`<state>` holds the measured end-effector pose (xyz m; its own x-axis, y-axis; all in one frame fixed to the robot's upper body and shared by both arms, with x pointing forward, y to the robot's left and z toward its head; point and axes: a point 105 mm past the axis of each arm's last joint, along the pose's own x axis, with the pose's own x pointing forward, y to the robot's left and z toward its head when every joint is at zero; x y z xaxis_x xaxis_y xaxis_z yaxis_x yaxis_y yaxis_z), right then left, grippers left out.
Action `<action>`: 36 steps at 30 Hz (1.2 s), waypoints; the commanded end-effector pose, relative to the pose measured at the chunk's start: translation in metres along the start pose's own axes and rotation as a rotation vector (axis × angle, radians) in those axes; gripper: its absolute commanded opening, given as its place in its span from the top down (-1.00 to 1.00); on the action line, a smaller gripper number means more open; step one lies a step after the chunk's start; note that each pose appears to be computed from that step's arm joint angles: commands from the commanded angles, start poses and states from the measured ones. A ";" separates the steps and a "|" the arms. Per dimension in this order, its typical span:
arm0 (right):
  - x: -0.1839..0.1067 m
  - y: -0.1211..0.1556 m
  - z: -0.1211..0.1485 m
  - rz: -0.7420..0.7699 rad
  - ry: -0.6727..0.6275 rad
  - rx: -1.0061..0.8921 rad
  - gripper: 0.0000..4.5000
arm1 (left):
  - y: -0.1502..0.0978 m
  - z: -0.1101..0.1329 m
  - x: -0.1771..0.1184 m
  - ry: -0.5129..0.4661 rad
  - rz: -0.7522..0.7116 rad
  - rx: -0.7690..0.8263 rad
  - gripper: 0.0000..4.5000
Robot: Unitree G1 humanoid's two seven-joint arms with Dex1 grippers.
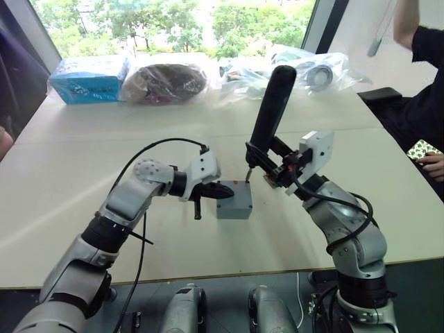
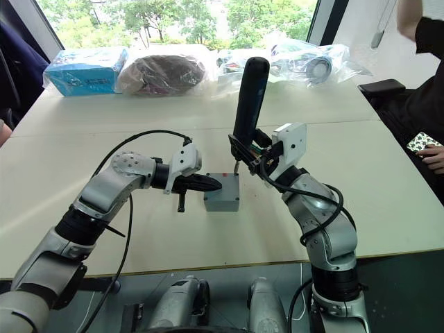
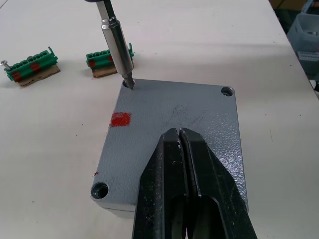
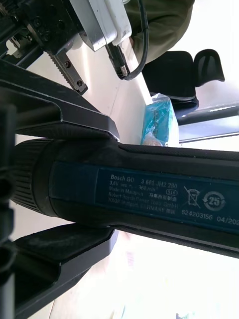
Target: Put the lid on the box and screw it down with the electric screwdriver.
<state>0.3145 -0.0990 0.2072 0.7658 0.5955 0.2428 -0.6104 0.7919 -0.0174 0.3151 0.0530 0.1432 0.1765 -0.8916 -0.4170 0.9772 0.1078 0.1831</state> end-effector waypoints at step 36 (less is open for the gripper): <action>-0.009 0.000 -0.065 -0.011 0.216 0.014 0.20 | -0.006 -0.019 0.002 0.036 0.007 -0.060 1.00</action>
<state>0.3203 -0.0950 0.1835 0.7863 0.5891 0.1866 -0.5967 0.8022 -0.0180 0.3131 0.0567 0.1316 0.1820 -0.8873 -0.4238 0.9807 0.1325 0.1437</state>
